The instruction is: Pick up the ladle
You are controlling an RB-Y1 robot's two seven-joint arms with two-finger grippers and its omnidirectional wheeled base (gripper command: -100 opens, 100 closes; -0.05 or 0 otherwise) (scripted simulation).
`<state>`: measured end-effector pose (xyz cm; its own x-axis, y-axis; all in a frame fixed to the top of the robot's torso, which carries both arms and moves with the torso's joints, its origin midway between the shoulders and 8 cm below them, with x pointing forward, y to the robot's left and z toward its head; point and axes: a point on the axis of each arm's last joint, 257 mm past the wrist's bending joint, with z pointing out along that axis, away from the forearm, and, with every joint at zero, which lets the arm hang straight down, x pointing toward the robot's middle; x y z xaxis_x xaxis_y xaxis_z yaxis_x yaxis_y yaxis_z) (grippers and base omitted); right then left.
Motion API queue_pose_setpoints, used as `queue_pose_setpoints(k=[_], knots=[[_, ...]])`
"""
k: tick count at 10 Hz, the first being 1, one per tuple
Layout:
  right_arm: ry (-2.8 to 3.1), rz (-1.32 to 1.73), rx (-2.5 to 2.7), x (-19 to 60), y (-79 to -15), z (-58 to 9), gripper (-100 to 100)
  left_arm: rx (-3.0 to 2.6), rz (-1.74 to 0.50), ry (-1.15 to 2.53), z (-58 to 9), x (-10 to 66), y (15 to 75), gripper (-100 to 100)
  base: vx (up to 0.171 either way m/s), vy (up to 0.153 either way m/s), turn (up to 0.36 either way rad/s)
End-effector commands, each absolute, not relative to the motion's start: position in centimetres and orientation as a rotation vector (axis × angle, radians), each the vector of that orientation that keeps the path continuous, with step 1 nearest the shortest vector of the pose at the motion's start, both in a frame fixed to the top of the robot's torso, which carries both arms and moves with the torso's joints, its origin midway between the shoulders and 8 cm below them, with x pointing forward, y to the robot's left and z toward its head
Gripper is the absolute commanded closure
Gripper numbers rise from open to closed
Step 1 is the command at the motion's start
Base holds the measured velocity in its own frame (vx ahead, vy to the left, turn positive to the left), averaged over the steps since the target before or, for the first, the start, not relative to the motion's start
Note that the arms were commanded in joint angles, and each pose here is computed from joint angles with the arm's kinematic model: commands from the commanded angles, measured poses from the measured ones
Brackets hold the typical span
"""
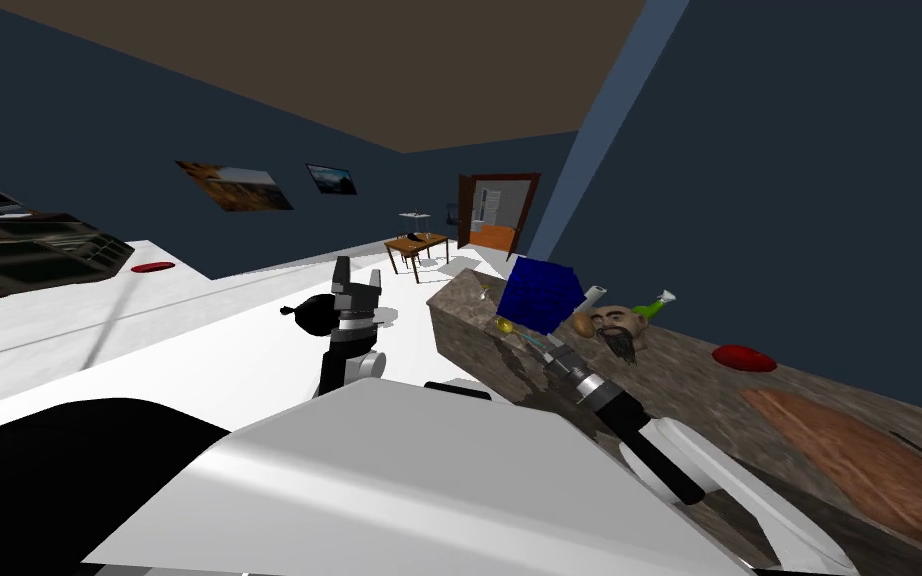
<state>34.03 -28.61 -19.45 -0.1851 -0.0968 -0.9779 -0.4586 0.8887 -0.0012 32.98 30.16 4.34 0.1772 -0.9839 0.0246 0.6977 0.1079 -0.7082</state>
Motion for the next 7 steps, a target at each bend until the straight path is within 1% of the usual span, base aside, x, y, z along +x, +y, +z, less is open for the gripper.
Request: queue_pose_setpoints(k=[1, 7], knots=[[1.775, 0.276, -0.525, 33.6, -29.5, -20.8, -100, -0.67, -1.325, 0.527, 4.3, 33.0, 30.2, 0, 0.021, 0.066, 0.077], [1.839, 0.117, -0.824, 32.2, -32.1, -24.2, -100, -0.67, -1.325, 0.527, 4.3, 33.0, 30.2, 0, 0.019, 0.058, 0.072]])
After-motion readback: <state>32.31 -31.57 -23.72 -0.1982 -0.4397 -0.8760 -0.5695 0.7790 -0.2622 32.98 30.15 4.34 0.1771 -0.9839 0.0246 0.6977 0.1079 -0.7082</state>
